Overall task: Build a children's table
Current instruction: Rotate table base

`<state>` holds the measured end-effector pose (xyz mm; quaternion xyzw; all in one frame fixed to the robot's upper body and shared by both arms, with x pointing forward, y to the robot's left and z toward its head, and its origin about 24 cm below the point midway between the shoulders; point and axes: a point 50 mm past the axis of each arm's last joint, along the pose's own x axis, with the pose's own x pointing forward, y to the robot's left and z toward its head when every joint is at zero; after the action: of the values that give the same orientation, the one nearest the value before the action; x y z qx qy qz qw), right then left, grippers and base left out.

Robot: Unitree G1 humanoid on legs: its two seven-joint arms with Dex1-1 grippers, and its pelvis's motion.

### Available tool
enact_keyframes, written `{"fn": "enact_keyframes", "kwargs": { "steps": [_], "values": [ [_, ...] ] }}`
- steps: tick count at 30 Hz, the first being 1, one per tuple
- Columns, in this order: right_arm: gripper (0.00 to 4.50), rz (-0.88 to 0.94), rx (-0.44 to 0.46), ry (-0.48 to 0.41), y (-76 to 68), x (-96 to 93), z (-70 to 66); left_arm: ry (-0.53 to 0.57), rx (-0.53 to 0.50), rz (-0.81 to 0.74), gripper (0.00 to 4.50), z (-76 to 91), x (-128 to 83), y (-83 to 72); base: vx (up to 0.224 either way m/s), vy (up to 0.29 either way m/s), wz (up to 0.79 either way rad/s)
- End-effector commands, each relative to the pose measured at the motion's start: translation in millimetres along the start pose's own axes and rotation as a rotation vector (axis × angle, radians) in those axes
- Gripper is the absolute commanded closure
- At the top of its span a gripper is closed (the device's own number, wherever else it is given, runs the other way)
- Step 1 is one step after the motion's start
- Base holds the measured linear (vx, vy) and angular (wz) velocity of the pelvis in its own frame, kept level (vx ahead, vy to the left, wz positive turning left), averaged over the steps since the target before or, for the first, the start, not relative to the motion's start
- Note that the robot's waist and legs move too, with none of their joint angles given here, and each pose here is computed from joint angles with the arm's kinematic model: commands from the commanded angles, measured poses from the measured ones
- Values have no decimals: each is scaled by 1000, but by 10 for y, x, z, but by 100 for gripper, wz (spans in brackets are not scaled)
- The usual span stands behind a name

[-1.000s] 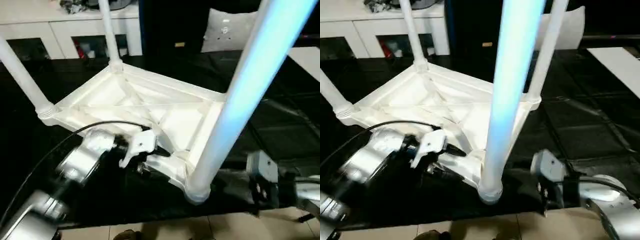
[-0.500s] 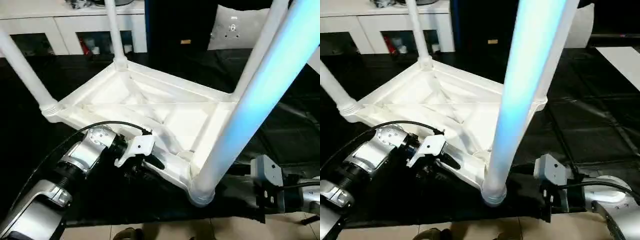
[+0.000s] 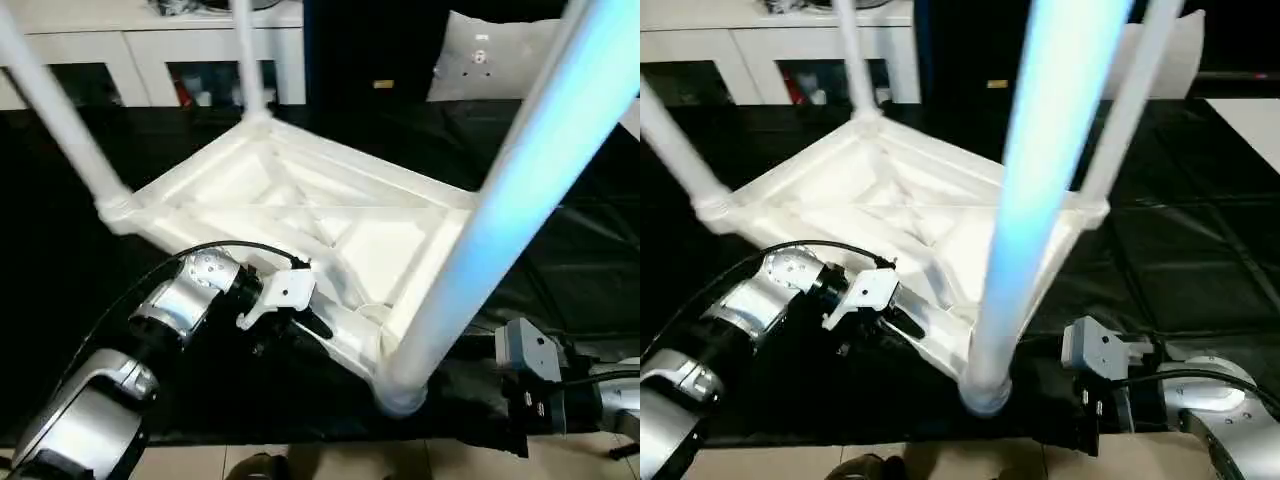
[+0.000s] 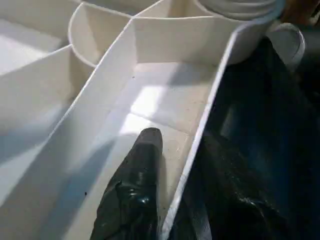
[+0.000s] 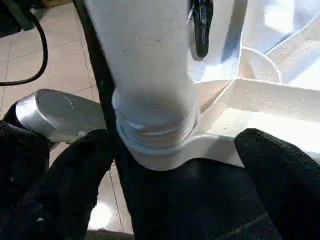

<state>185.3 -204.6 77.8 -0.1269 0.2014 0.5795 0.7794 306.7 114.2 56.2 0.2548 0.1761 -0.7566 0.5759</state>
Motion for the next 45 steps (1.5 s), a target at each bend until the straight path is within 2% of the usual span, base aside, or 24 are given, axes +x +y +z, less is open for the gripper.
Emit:
{"fn": "enact_keyframes", "kwargs": {
  "steps": [1, 7, 8, 9, 10, 12, 15, 18, 21, 24, 28, 30, 31, 36, 45],
  "values": [
    [0, -6, -26, -22, -17, -1, 45, 38, -45, -42, 357, -47, 44, -25, 0, 0, 0],
    [0, -44, -49, -40, -85, -3, 63, 86, -141, 23, 371, -149, 28, -19, 0, 0, 0],
    [0, -88, -57, -72, -148, -24, 100, 71, -217, 170, 371, -192, -10, 37, 0, 0, 0],
    [0, -94, -59, -76, -158, -28, 106, 67, -234, 201, 372, -201, -21, 47, 0, 0, 0],
    [0, -112, -64, -86, -186, -45, 119, 53, -293, 306, 372, -229, -62, 76, 0, 0, 0],
    [0, -112, -66, -80, -187, -53, 111, 39, -309, 331, 373, -231, -89, 71, 0, 0, 0],
    [0, -117, -59, -63, -190, -78, 61, 54, -366, 406, 374, -282, -165, 3, 0, 0, 0],
    [0, -119, -60, -57, -199, -87, 46, 114, -382, 448, 375, -353, -201, -77, 0, 0, 0],
    [0, -115, -62, -56, -207, -82, 47, 101, -390, 451, 377, -326, -161, -124, 0, 0, 0],
    [0, -112, -67, -61, -210, -61, 55, 49, -335, 419, 379, -187, -65, -190, 0, 0, 0],
    [0, -102, -68, -79, -194, -7, 73, -1, -262, 404, 380, -86, 0, -227, 0, 0, 0],
    [0, -91, -65, -88, -175, 33, 80, -119, -268, 398, 325, 25, 22, -184, 0, 0, 0],
    [0, -91, -64, -87, -177, 36, 78, -125, -263, 376, 311, 43, 21, -190, 0, 0, 0],
    [0, -88, -64, -84, -194, 25, 76, -101, -197, 329, 297, 66, 23, -212, 0, 0, 0],
    [0, -73, -62, -77, -196, 19, 81, -95, -145, 207, 297, 119, 147, -81, 0, 0, 0]
  ]
}}
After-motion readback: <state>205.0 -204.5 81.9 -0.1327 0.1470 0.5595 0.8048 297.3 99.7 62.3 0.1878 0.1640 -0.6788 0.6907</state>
